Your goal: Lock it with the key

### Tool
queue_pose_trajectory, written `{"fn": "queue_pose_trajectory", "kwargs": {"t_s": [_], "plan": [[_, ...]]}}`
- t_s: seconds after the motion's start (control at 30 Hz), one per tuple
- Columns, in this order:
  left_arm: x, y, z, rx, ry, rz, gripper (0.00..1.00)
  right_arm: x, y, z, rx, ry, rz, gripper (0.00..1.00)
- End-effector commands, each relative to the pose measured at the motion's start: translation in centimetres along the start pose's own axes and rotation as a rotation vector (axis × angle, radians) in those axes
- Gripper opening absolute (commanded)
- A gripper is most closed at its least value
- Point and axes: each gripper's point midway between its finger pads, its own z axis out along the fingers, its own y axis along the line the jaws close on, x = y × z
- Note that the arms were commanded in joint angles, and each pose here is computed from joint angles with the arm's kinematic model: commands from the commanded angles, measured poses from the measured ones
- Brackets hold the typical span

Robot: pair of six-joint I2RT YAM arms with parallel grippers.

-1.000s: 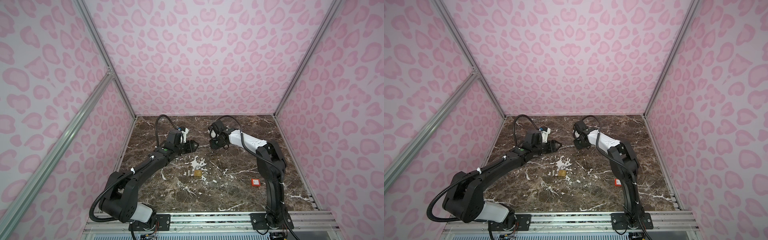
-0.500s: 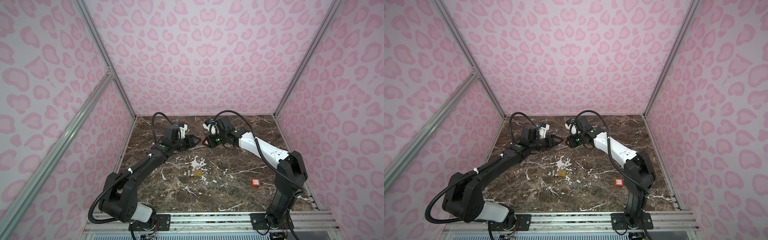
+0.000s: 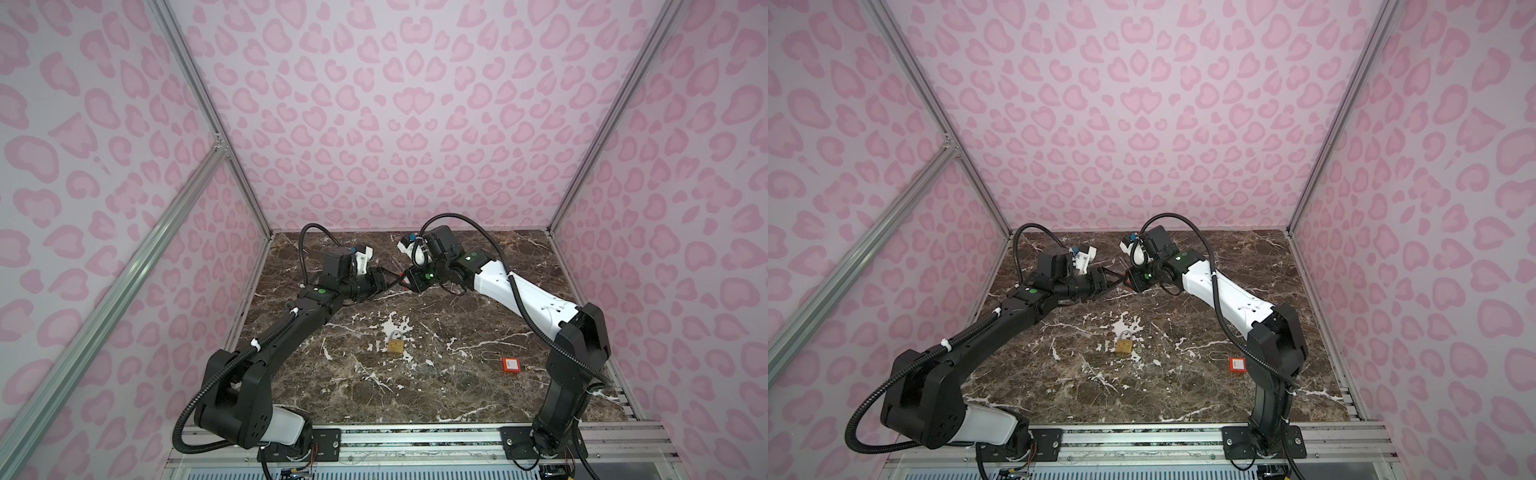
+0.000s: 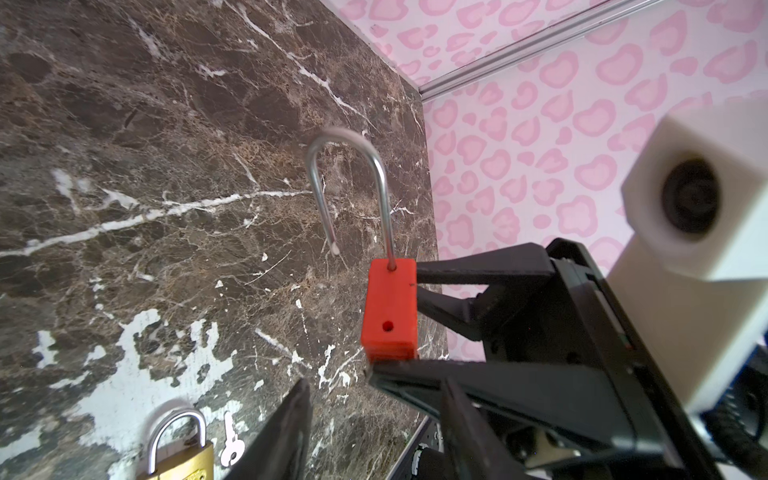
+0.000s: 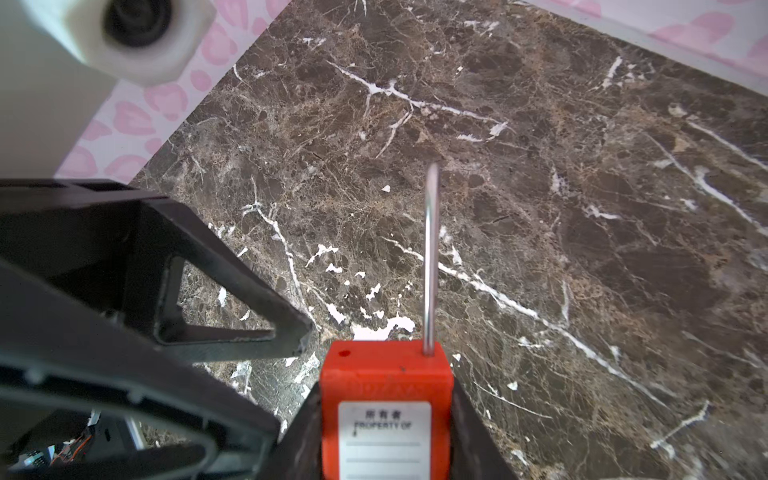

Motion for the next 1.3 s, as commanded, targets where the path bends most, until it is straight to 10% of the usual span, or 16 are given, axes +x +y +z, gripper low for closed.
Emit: {"fn": "queue_pose_trajectory", "kwargs": {"t_s": [0.0,0.57,1.27], "plan": [[-1.1,-2.5,-0.7,0.067,-0.026,0.034,0.52,-0.1,1.2,0.2,-0.051,-0.011,-0.023,0.33],[-1.8,-2.7,-0.8,0.067,-0.041,0.029,0.52,-0.5,2.6,-0.9,-0.070,-0.057,-0.079,0.33],[-0.4,-1.0,0.0,0.039,0.015,0.019,0.27,-1.2,4.2,-1.3,-0.119,-0.072,-0.247,0.32]]}}
